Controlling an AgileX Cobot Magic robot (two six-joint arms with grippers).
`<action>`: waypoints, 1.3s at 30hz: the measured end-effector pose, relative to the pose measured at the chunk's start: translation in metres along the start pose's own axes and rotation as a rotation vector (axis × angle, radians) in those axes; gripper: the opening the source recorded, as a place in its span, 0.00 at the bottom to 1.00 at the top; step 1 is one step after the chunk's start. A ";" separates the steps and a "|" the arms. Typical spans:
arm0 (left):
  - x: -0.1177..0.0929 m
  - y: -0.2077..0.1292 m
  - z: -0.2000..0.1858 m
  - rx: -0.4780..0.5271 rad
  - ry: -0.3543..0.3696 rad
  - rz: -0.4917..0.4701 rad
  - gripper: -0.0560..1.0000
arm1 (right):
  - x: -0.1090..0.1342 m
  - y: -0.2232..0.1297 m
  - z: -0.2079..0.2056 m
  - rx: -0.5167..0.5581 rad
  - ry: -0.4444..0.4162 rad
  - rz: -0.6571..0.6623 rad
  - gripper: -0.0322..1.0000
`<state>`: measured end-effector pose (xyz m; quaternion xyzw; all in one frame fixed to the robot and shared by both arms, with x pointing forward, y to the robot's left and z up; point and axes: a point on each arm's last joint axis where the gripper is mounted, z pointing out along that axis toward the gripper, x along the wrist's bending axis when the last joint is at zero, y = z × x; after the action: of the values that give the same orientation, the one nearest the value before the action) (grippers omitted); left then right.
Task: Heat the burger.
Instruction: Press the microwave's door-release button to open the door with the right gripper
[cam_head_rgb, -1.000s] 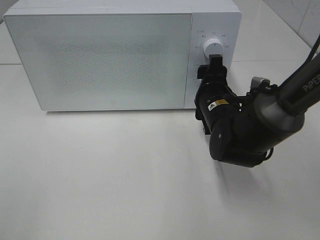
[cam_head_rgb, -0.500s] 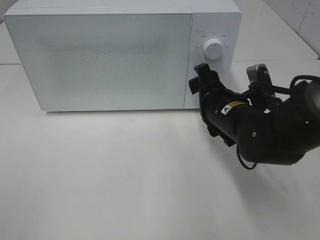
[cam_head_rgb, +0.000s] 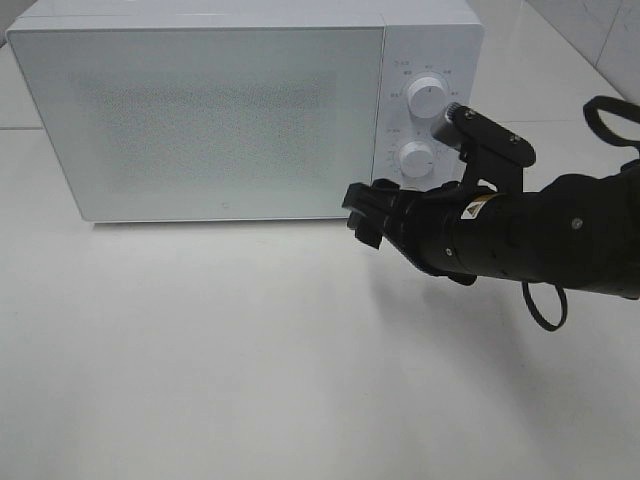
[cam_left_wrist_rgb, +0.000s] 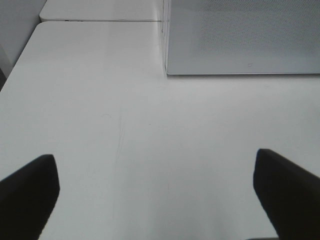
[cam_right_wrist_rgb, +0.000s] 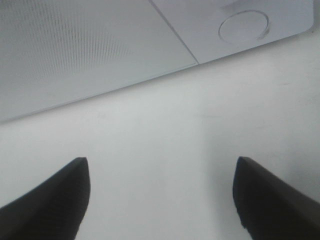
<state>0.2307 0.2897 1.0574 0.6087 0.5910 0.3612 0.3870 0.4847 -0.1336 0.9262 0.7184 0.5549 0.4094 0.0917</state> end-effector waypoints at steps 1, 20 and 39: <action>0.000 0.000 0.000 0.000 0.000 0.000 0.97 | 0.000 0.000 0.000 0.000 0.000 0.000 0.77; 0.000 0.000 0.000 0.000 0.000 0.000 0.97 | 0.005 -0.012 -0.053 0.335 0.042 -0.489 0.77; 0.000 0.000 0.000 0.000 0.000 0.000 0.97 | -0.003 0.007 -0.149 0.314 0.008 -0.558 0.77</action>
<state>0.2307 0.2897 1.0574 0.6087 0.5910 0.3612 0.3870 0.3870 -0.1865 1.0254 0.5423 0.7873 0.2804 0.0863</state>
